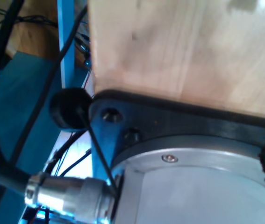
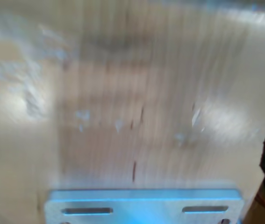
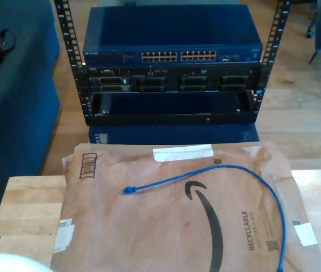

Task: Grab the cable and plug it in

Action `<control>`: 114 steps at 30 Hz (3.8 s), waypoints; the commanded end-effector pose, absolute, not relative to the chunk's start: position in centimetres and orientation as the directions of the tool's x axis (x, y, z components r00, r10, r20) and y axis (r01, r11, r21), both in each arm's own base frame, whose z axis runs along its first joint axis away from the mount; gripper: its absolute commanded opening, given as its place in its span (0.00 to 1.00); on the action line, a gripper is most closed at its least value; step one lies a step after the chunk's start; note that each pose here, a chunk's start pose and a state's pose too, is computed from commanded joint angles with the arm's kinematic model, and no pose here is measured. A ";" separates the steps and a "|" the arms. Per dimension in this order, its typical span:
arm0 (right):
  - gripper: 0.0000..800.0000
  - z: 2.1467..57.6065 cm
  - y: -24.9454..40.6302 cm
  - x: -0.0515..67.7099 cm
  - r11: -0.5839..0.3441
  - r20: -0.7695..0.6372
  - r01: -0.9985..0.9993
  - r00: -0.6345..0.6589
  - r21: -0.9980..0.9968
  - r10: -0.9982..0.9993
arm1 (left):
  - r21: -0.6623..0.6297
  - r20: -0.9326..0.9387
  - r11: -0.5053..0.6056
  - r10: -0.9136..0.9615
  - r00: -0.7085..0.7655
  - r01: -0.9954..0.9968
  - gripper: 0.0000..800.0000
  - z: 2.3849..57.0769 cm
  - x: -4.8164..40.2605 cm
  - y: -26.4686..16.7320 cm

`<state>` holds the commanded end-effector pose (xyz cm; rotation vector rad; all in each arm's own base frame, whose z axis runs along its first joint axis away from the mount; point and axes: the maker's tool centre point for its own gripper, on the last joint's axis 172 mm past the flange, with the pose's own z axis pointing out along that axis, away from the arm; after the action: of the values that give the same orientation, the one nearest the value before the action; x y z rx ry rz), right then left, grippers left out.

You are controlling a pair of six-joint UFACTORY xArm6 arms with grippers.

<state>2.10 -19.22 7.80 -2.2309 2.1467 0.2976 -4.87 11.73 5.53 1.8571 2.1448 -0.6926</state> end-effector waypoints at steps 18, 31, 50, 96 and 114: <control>0.99 18.9 -25.1 13.7 0.223 -0.020 -0.975 -0.223 -0.014 -0.975 | -0.348 -0.437 0.142 0.850 -0.295 0.927 1.00 15.8 -1.0 15.4; 0.99 22.2 -20.2 25.4 0.182 -0.128 -0.978 -0.194 0.100 -0.973 | -0.411 -0.315 0.161 0.899 -0.305 0.897 1.00 18.9 8.0 15.4; 0.99 23.8 9.3 35.2 -0.031 -0.042 -0.994 0.026 0.107 -0.999 | -0.419 -0.194 0.195 0.935 -0.298 0.887 1.00 20.9 20.5 8.0; 0.81 8.6 34.3 43.4 -0.046 -0.066 -0.998 0.049 -0.048 -0.997 | -0.415 -0.089 0.304 0.925 -0.370 0.858 1.00 16.1 25.9 4.3; 0.58 7.8 33.0 44.1 -0.036 -0.047 -0.998 0.038 -0.045 -0.998 | -0.415 -0.089 0.303 0.925 -0.370 0.858 1.00 16.2 26.0 4.4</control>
<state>44.10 32.98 7.82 -2.2148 2.1345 0.0039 25.96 4.36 16.21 1.8426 2.6660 -0.6669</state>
